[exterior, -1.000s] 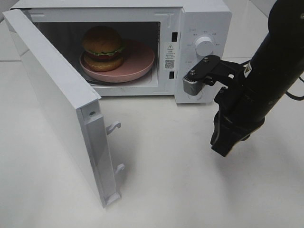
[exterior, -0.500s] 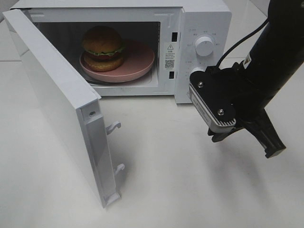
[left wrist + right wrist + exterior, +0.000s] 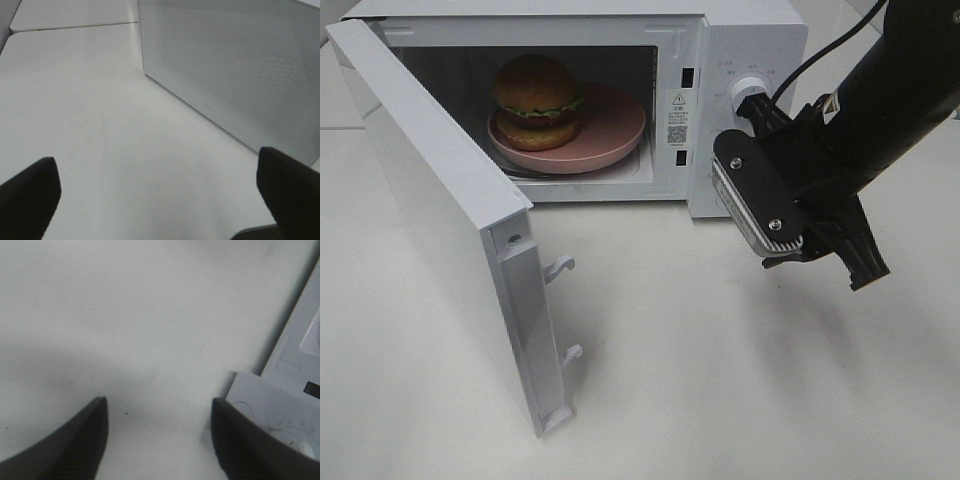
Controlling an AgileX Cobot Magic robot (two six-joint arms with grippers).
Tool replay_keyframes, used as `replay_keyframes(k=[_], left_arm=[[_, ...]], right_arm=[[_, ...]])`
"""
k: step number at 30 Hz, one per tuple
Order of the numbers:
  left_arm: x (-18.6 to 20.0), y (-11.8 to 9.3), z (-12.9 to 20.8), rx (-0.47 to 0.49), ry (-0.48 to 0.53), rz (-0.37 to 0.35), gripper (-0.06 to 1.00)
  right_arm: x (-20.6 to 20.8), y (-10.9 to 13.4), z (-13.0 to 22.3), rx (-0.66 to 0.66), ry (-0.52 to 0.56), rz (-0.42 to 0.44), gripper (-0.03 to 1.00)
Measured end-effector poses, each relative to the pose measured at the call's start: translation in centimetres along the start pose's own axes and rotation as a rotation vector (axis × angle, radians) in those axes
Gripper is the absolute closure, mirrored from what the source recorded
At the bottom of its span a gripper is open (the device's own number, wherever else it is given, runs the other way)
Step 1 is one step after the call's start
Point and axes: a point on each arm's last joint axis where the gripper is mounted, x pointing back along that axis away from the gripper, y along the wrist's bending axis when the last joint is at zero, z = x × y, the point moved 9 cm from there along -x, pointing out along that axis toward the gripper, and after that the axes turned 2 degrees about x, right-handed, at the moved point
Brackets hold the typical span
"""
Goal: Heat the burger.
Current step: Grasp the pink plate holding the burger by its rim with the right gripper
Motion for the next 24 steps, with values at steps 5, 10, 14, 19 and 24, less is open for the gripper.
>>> replay_keyframes(k=[5, 10, 14, 19, 24], left_arm=[[0.0, 0.0, 0.0, 0.0, 0.0, 0.0, -0.04], [0.0, 0.0, 0.0, 0.0, 0.0, 0.0, -0.04], [0.0, 0.0, 0.0, 0.0, 0.0, 0.0, -0.04], [0.0, 0.0, 0.0, 0.0, 0.0, 0.0, -0.04], [0.0, 0.0, 0.0, 0.0, 0.0, 0.0, -0.04]], right_arm=[[0.0, -1.0, -1.0, -0.059, -0.005, 0.059, 0.11], [0.2, -1.9, -2.0, -0.055, -0.006, 0.115, 0.07], [0.4, -2.9, -2.3, -0.046, -0.008, 0.141, 0.07], [-0.6, -5.4, -2.9, 0.004, 0.008, 0.174, 0.09], [-1.6, -7.0, -3.5, 0.029, 0.019, 0.201, 0.1]])
